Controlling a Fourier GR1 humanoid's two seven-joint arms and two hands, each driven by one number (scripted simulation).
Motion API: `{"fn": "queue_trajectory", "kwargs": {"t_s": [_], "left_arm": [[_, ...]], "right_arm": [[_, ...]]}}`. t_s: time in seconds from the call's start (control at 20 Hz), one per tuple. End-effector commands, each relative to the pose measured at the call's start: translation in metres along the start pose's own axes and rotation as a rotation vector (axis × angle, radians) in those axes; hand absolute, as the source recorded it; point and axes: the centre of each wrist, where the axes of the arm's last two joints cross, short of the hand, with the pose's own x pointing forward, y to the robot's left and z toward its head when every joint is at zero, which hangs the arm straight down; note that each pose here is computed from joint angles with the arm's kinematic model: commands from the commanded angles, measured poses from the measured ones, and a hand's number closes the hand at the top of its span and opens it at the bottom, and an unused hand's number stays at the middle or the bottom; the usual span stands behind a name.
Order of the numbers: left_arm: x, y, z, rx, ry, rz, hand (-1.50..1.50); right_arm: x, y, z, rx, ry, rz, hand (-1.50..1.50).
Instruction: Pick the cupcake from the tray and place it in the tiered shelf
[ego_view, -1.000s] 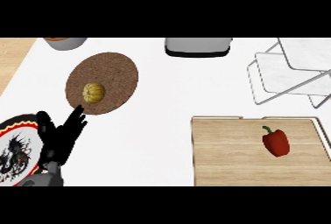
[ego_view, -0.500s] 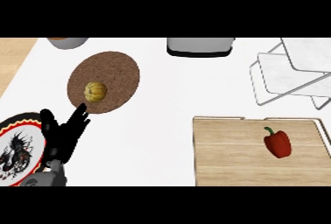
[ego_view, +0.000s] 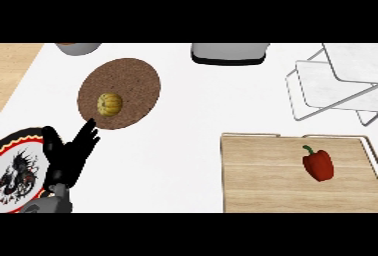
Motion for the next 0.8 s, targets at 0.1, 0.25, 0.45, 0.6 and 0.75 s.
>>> {"fn": "queue_trajectory", "kwargs": {"t_s": [0.1, 0.25, 0.45, 0.6, 0.75], "left_arm": [[-0.018, -0.012, 0.009, -0.022, 0.009, 0.006, 0.0], [0.005, -0.004, -0.004, -0.005, 0.003, 0.0, 0.0], [-0.002, -0.012, -0.002, -0.028, -0.002, -0.008, 0.0], [-0.001, -0.023, -0.004, -0.021, 0.004, 0.004, 0.0], [-0.002, -0.011, 0.002, -0.02, -0.01, -0.003, 0.0]], "right_arm": [[-0.016, 0.019, -0.029, 0.0, -0.01, 0.051, 1.5], [-0.009, 0.041, -0.045, -0.018, -0.001, 0.031, 1.5], [-0.025, 0.03, -0.053, -0.038, 0.014, 0.061, 1.5], [-0.039, 0.049, -0.053, -0.042, -0.02, 0.031, 1.5], [-0.057, 0.055, -0.057, -0.034, -0.033, 0.024, 1.5]]}}
